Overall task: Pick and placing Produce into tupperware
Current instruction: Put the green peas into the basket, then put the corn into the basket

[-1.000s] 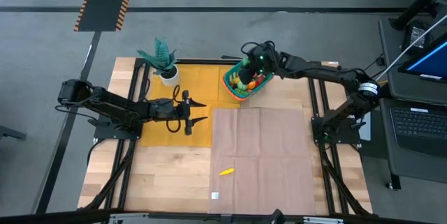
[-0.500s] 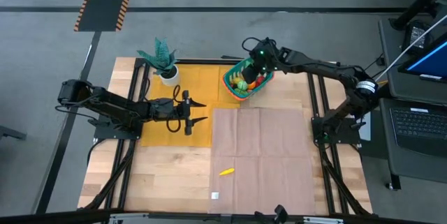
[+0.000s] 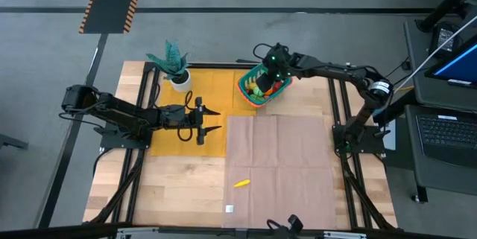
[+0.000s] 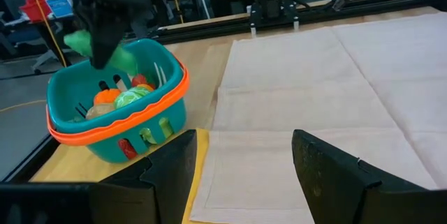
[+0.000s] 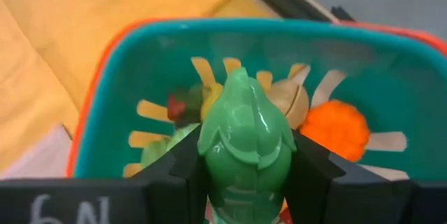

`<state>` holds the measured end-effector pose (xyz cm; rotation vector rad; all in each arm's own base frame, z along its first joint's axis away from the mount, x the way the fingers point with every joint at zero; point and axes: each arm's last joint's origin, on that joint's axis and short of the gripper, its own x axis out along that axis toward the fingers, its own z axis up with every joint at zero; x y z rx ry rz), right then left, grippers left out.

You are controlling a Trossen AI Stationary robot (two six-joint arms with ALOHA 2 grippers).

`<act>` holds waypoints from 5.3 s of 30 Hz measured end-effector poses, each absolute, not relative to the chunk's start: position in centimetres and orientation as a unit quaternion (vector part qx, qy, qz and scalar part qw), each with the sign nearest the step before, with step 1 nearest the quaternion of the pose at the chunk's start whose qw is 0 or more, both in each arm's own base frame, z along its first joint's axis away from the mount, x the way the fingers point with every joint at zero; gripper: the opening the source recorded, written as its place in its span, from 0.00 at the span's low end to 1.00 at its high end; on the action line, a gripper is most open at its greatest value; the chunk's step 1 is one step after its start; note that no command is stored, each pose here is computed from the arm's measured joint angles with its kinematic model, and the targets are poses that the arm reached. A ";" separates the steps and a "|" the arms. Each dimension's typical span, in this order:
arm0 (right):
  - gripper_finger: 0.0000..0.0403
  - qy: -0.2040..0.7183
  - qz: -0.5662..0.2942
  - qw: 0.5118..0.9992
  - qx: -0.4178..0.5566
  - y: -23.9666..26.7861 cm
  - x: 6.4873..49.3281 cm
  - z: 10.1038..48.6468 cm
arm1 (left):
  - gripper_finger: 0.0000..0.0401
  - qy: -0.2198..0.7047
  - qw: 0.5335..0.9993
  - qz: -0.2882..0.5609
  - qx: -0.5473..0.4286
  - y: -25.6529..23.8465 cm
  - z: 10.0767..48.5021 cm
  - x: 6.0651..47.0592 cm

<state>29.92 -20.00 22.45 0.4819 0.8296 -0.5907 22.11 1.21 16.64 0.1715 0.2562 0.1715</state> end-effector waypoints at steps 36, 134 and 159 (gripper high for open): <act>0.47 0.422 -0.266 0.836 0.226 -21.3 30.3 19.7 | 0.57 0.127 0.984 0.085 0.086 1.2 16.6 22.1; 0.47 0.248 0.014 0.963 -0.104 11.7 25.4 21.7 | 0.57 0.086 0.993 0.074 0.037 0.3 17.0 18.9; 0.47 0.412 0.061 0.906 -0.082 20.7 35.1 17.7 | 0.57 0.098 0.992 0.074 0.025 0.3 16.8 18.9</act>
